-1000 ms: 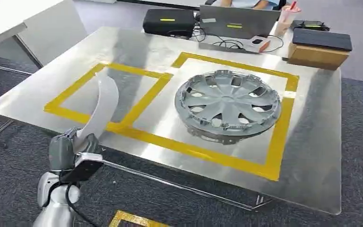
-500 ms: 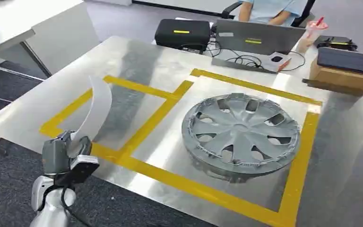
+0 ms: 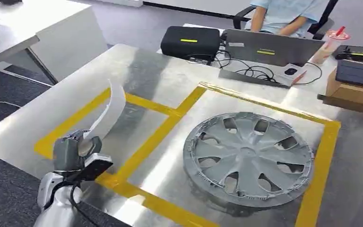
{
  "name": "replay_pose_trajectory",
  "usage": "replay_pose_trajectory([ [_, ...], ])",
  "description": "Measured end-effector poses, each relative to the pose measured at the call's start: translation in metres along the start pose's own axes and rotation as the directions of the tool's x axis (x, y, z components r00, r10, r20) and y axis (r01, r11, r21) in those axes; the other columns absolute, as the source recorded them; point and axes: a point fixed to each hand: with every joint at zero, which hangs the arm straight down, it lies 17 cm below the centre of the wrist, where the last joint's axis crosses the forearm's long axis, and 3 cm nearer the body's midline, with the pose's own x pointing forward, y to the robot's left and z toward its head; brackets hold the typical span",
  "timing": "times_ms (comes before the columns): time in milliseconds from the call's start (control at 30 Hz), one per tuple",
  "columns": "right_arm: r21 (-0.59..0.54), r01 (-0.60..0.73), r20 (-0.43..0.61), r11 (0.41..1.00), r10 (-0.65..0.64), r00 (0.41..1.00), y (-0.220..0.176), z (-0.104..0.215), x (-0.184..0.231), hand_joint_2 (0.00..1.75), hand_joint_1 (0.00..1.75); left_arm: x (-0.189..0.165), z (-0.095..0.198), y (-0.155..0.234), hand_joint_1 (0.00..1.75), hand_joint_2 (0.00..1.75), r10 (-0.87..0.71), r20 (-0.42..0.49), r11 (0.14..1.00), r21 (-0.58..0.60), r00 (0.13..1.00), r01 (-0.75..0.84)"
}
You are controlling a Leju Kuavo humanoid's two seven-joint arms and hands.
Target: Take the parts from the cabinet and place them on the table.
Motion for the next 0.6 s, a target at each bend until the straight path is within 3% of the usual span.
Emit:
replay_pose_trajectory([
  [33,0.002,-0.002,0.001,1.000,0.002,1.000,0.001,0.000,0.001,1.75,0.00,-0.002,0.000,-0.001,1.75,1.75,-0.002,-0.003,1.000,-0.002,1.000,0.002],
  [67,0.005,-0.005,0.002,1.000,0.005,1.000,0.002,-0.001,0.002,0.00,0.00,-0.003,0.001,-0.003,0.00,1.75,-0.006,-0.004,1.000,-0.009,1.000,0.006],
  [200,0.014,-0.017,0.002,1.000,0.017,1.000,0.003,-0.003,0.007,0.00,0.00,-0.006,-0.001,-0.007,0.00,1.75,-0.014,0.000,1.000,-0.020,1.000,0.014],
  [233,0.015,-0.017,0.005,1.000,0.017,1.000,0.003,-0.003,0.008,0.00,0.00,-0.008,0.000,-0.007,0.00,0.00,-0.015,-0.005,1.000,-0.021,1.000,0.015],
  [600,0.003,-0.018,0.050,1.000,0.017,0.999,-0.003,-0.015,0.041,0.00,0.00,-0.015,0.001,-0.003,0.00,0.00,0.018,-0.024,1.000,0.001,1.000,-0.018],
])
